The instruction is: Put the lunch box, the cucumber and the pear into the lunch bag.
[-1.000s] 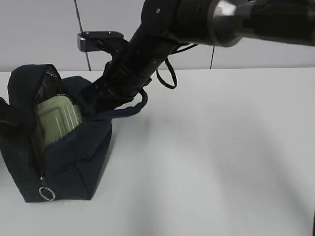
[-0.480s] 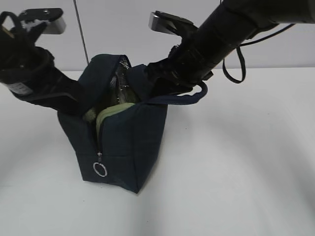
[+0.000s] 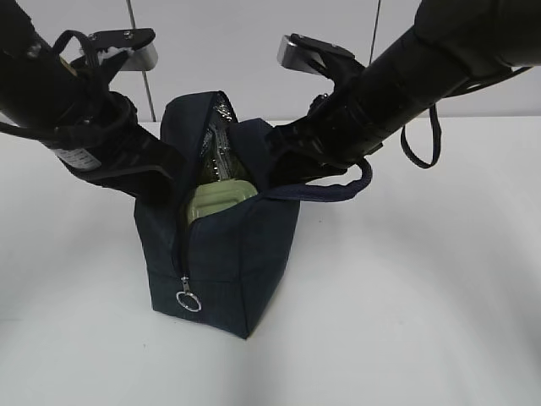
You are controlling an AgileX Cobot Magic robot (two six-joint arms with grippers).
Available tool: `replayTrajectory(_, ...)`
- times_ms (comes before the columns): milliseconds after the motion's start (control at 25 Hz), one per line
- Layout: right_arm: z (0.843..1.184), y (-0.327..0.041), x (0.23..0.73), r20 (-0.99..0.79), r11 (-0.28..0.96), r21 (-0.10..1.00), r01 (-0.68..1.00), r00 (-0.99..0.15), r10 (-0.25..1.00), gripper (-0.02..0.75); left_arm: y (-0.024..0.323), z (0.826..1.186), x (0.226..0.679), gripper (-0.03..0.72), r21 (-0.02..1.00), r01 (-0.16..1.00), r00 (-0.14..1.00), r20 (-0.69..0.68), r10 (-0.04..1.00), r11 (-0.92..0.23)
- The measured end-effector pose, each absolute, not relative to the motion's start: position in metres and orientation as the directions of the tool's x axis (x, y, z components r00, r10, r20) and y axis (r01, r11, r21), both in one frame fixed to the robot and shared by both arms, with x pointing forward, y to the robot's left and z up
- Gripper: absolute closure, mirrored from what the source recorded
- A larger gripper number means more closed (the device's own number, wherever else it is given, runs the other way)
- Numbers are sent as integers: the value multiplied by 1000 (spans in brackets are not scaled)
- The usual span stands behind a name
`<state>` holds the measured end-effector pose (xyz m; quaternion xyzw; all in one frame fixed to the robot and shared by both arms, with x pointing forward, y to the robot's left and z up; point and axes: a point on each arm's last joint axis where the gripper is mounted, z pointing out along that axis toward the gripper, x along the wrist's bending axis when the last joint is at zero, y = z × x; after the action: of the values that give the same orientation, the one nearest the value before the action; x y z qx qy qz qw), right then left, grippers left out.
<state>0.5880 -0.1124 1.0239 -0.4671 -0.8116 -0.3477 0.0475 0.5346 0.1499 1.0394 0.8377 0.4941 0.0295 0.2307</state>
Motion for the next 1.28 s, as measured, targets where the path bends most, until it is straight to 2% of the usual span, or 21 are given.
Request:
replayTrajectory(40,1027,-111,588,405,327,527,784,-571,715,621,150,1039,535,659,415,815,509,-181,842,-404)
replayTrajectory(160,1036,-108,589,415,345,546,763,-604,680,404,150,1039,535,550,413,816,509,-181,841,-405)
replayTrajectory(280,1042,-107,587,414,376,551,745,-635,652,300,150,1040,534,440,415,815,509,-182,841,-404)
replayTrajectory(400,1047,-105,587,418,390,554,736,-651,634,277,151,1048,531,399,442,804,513,-177,840,-398)
replayTrajectory(760,1077,-106,573,440,367,601,710,-677,590,269,158,1080,518,390,542,754,527,-160,835,-371)
replayTrajectory(1000,1085,-105,569,477,339,609,717,-673,565,269,158,1084,516,390,555,747,528,-159,834,-367)
replayTrajectory(1280,1099,-95,565,581,258,654,711,-691,430,269,158,1085,515,390,555,748,527,-164,834,-363)
